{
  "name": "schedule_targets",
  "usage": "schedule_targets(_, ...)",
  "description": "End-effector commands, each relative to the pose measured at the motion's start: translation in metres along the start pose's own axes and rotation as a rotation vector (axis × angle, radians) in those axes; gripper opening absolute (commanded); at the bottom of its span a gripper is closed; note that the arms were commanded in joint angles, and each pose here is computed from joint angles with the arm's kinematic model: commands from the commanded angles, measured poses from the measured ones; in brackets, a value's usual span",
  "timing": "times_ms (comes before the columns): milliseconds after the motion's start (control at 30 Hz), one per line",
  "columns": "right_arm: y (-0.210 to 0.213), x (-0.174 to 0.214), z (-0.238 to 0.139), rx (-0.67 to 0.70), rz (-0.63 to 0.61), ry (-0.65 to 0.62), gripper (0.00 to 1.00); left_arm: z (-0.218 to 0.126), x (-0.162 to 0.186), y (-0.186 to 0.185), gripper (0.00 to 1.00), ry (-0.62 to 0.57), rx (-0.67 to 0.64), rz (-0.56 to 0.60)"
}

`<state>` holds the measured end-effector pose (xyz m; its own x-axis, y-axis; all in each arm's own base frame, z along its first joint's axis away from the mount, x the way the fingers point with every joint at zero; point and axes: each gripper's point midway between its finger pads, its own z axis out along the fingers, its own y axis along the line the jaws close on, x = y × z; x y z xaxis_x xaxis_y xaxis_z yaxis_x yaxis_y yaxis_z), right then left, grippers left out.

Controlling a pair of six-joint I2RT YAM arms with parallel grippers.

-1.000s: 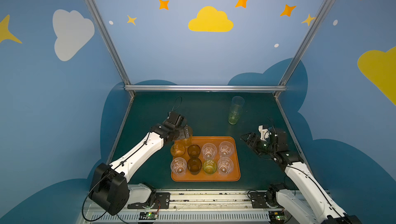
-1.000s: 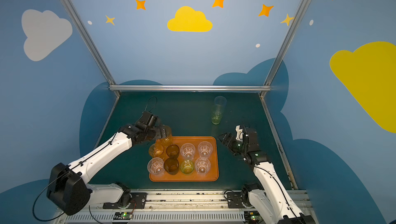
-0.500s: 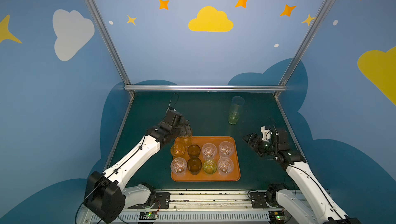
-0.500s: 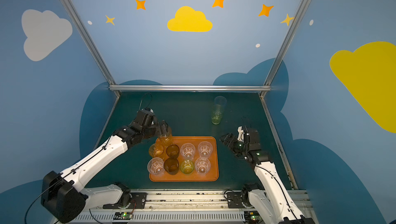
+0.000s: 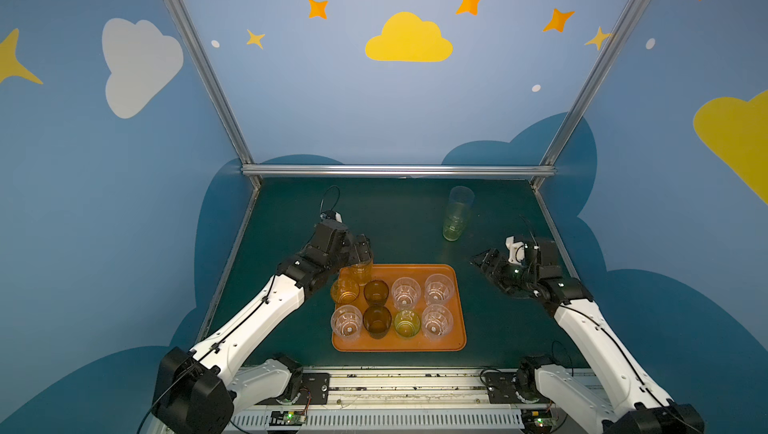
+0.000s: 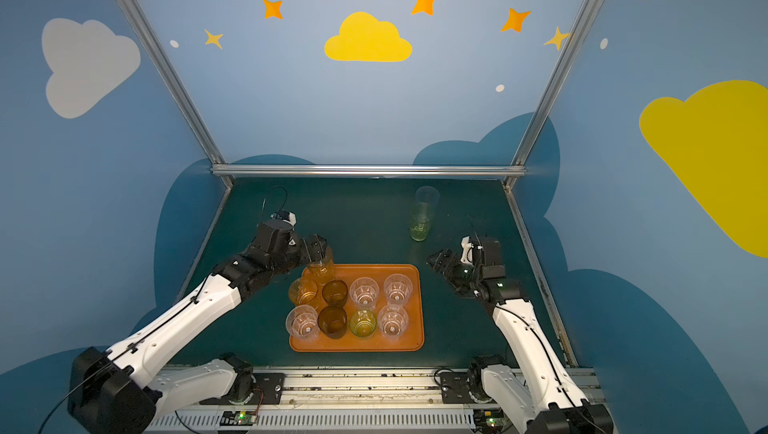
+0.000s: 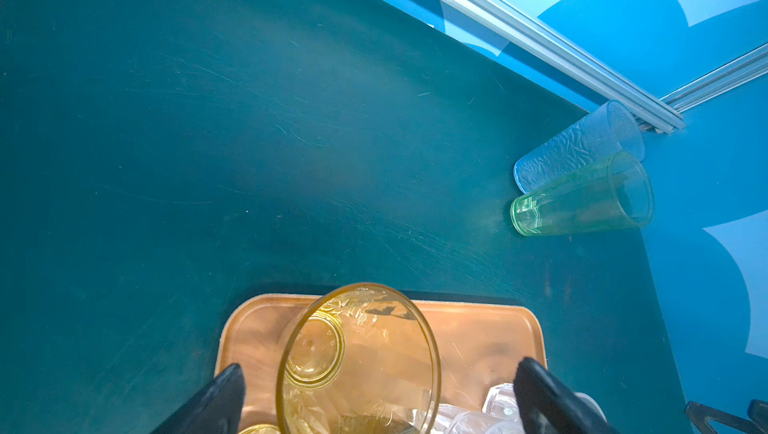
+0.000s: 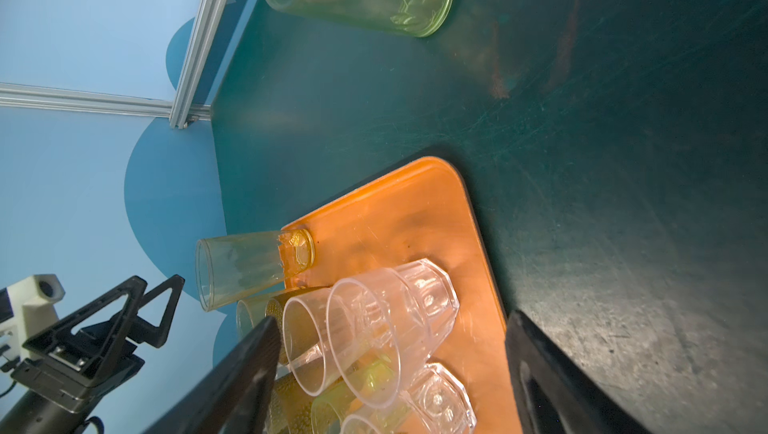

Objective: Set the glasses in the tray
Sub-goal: 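Reach right gripper to the tall green glass beyond the tray and close on it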

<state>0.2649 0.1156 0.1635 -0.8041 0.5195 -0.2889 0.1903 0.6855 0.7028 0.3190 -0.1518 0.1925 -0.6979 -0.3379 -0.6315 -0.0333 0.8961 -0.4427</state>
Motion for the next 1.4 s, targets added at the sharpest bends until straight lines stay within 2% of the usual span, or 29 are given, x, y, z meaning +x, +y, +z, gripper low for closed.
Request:
schedule_targets(0, 0.006, -0.012, -0.003, 0.005, -0.005, -0.03, 0.84, -0.005, -0.007, -0.007, 1.0, -0.045, 0.046, 0.009)
schedule_targets(233, 0.009, -0.026, 0.006, 0.043, -0.02, -0.023, 0.82, -0.015, 0.001, -0.032, 1.0, -0.069, 0.234, 0.035)
schedule_targets(500, 0.028, -0.054, 0.027, 0.014, -0.02, -0.027, 0.8, -0.017, 0.007, -0.028, 1.0, -0.081, 0.248, 0.05)
schedule_targets(833, 0.045, -0.104, 0.053, 0.03, -0.045, -0.097, 0.75, -0.029, 0.009, -0.041, 1.0, -0.111, 0.338, 0.07)
schedule_targets(1000, 0.043, -0.121, 0.069, 0.052, -0.036, -0.123, 0.65, -0.031, 0.011, -0.042, 1.0, -0.113, 0.347, 0.081)
schedule_targets(1133, 0.044, -0.132, 0.082, 0.054, -0.045, -0.125, 0.47, -0.03, 0.013, -0.046, 1.0, -0.11, 0.371, 0.087)
schedule_targets(1233, 0.044, -0.136, 0.092, 0.057, -0.047, -0.115, 0.45, -0.03, 0.015, -0.051, 1.0, -0.098, 0.395, 0.089)
schedule_targets(1367, 0.043, -0.14, 0.101, 0.06, -0.049, -0.105, 0.37, -0.028, 0.018, -0.052, 1.0, -0.087, 0.395, 0.087)
